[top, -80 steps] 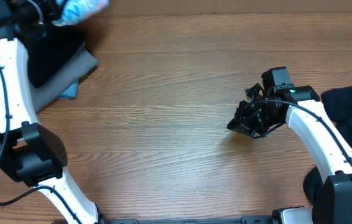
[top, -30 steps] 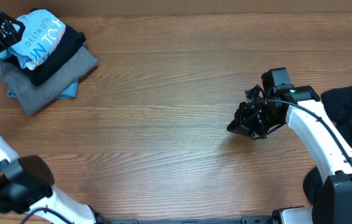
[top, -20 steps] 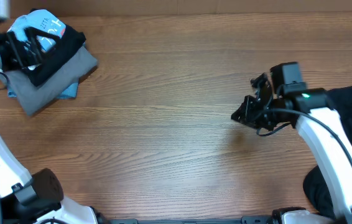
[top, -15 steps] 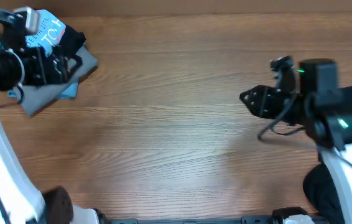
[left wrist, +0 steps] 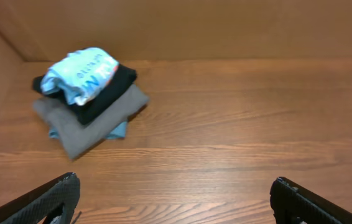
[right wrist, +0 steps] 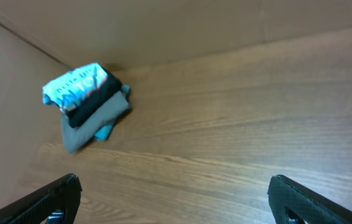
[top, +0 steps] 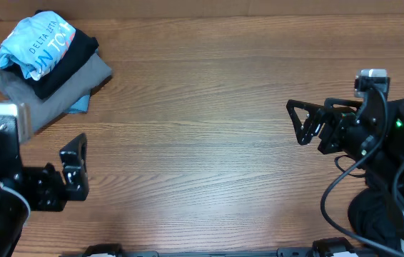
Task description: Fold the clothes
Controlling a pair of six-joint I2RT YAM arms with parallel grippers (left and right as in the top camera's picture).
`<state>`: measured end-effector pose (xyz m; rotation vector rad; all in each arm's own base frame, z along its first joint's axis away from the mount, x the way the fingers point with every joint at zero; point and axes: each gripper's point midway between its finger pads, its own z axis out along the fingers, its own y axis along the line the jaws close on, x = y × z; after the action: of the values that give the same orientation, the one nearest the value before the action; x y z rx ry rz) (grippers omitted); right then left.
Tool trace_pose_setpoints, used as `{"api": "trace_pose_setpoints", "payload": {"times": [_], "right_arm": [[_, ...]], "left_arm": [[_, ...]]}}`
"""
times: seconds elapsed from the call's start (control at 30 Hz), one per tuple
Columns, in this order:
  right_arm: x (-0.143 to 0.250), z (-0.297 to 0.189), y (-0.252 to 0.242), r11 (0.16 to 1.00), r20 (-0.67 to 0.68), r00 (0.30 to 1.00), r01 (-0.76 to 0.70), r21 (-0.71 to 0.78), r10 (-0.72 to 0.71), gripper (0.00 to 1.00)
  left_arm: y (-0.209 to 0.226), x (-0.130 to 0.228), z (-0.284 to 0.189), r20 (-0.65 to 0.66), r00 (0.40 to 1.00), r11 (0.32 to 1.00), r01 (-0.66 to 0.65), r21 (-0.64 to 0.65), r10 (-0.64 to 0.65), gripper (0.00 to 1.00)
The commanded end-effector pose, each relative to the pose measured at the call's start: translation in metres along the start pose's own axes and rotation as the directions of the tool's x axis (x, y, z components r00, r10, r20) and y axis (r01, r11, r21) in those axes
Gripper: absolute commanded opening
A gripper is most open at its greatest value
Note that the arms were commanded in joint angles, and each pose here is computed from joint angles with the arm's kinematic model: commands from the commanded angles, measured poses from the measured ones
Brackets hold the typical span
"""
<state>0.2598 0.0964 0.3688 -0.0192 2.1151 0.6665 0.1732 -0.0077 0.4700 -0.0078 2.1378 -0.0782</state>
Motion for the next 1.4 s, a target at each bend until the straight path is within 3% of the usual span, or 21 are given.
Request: {"api": "trace_pose_setpoints", "payload": {"times": [0.0,0.5,0.63,0.87,1.07,1.27,1.37], "right_arm": [[-0.003,0.002,-0.003,1.0,-0.002,1.0,-0.007,0.02,0.007,1.0],[0.018,0.038,-0.004,0.996,-0.173,0.983,-0.075,-0.047,0.066,1.0],[0.011,0.043,-0.005,0.997,-0.15,0.987,-0.063,-0.048,0.055,1.0],[-0.006,0.006,0.015,0.983,-0.002,0.987,0.159,-0.089,-0.159,1.0],[-0.015,-0.027,0.016,0.909,0.121,0.902,0.416,0.012,-0.414,1.0],[0.009,-0.032,-0.02,0.884,0.124,0.881,0.434,0.173,-0.457,1.0],[0.032,-0.023,-0.032,0.88,0.151,0.872,0.438,0.183,-0.466,1.0]], "left_arm": [[0.002,-0.001,0.003,-0.001,0.998,0.998,0.066,-0.012,-0.066,1.0],[0.002,0.001,0.005,-0.014,0.998,0.998,0.066,-0.013,-0.067,1.0],[0.002,0.001,0.005,-0.014,0.998,0.998,0.066,-0.013,-0.067,1.0],[0.002,0.001,0.005,-0.014,0.998,0.998,0.066,-0.013,-0.067,1.0],[0.002,0.001,0.005,-0.014,0.998,0.998,0.066,-0.013,-0.067,1.0],[0.002,0.001,0.005,-0.014,0.998,0.998,0.066,-0.013,-0.067,1.0],[0.002,0.001,0.005,-0.014,0.998,0.998,0.066,-0.013,-0.067,1.0]]}}
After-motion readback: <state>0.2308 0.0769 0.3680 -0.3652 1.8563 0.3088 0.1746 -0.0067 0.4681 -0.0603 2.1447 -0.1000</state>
